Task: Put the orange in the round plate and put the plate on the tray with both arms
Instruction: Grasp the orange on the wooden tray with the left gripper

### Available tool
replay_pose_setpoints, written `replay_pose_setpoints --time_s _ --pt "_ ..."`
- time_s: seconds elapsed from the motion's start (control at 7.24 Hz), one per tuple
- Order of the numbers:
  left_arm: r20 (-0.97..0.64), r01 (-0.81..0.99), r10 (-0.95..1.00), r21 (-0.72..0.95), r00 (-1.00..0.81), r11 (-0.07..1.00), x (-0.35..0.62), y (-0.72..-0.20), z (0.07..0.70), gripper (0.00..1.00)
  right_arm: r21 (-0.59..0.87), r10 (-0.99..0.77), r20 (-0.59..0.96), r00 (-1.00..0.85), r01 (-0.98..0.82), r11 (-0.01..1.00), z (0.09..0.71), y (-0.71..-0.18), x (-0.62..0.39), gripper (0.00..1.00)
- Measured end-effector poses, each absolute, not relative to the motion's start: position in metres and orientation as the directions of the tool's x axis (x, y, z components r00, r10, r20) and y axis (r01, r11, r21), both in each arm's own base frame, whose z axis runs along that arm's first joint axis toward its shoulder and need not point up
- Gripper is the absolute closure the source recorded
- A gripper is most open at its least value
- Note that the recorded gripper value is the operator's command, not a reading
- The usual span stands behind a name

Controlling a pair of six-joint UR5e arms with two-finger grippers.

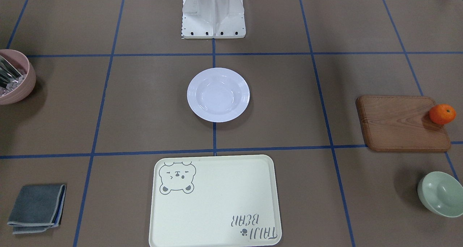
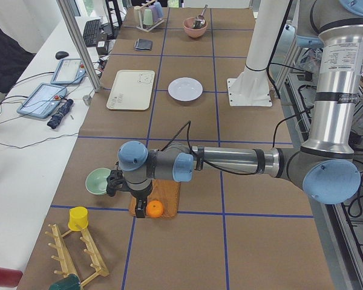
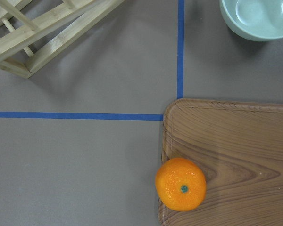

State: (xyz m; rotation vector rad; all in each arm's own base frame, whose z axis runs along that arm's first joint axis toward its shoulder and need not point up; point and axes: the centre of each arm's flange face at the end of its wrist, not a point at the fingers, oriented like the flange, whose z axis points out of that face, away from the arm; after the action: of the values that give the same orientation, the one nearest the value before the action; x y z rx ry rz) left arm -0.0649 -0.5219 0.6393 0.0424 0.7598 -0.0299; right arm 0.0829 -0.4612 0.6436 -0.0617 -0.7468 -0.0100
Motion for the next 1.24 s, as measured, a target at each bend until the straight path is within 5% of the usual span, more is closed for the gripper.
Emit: replay_pose_setpoints --time_s 1.24 --pt "-0.701 0.029 0.028 0.069 0.713 0.997 -0.056 -0.526 0.618 0.01 -0.029 -0.007 0.675 0.738 0.035 0.999 0.632 -0.468 0.081 0.0"
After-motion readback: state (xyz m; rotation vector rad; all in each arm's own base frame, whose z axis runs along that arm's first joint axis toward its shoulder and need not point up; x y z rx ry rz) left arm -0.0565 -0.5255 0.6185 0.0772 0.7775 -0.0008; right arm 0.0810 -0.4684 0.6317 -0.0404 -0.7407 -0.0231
